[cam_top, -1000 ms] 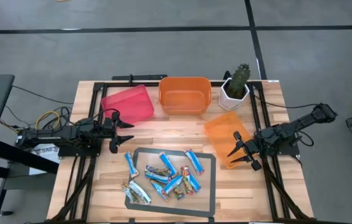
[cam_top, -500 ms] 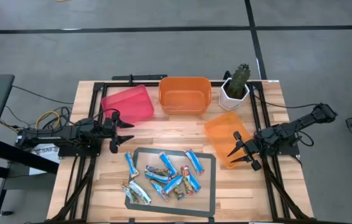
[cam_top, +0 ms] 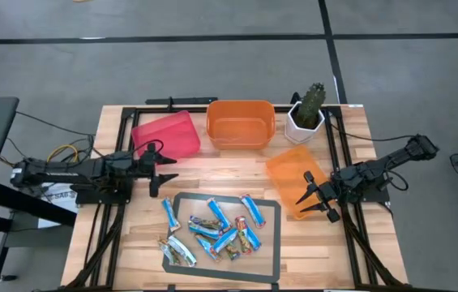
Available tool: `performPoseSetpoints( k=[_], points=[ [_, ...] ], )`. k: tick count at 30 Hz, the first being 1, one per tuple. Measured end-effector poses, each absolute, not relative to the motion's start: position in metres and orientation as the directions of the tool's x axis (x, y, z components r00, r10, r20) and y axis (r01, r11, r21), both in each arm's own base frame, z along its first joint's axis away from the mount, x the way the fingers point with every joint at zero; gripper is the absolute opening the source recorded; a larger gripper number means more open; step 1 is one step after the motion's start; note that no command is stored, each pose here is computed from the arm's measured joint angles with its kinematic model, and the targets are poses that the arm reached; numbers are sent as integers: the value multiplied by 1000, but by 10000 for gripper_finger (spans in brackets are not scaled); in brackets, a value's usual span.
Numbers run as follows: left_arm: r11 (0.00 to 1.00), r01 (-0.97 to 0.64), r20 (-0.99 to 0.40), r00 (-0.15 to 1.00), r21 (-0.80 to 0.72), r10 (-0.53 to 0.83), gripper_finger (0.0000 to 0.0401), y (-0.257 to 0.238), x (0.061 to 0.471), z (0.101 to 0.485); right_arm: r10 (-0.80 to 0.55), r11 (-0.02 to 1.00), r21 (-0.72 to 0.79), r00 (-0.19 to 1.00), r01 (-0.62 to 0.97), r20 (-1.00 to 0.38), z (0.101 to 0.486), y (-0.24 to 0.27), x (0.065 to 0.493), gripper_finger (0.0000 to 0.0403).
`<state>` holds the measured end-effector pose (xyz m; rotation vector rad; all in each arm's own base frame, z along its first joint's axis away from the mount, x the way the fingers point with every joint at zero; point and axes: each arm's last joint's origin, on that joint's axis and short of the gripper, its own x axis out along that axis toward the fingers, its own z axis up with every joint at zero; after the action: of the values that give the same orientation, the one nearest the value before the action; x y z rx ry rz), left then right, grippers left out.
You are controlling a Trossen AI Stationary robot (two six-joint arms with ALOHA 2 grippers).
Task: Pick and place Granola Bars by type
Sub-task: Put the red granola bar into the red bin
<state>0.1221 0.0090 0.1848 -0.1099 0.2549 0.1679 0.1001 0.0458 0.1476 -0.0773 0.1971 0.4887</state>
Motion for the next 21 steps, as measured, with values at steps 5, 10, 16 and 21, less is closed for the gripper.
performPoseSetpoints(
  k=[5, 10, 16, 21],
  points=[
    [990, -136, -353, 929, -45, 111, 242, 1, 146, 205, 459, 880, -27, 864, -473, -206, 148, 46, 100, 123],
    [999, -25, -433, 901, 30, 35, 242, -18, 177, 219, 458, 881, -27, 865, -473, -206, 148, 46, 100, 123],
    [979, 127, -500, 866, 163, -29, 242, -52, 209, 225, 458, 881, -27, 864, -473, -207, 147, 46, 100, 123],
    [943, 224, -541, 839, 247, -57, 242, -83, 226, 221, 458, 881, -27, 865, -473, -206, 148, 46, 100, 123]
  ],
)
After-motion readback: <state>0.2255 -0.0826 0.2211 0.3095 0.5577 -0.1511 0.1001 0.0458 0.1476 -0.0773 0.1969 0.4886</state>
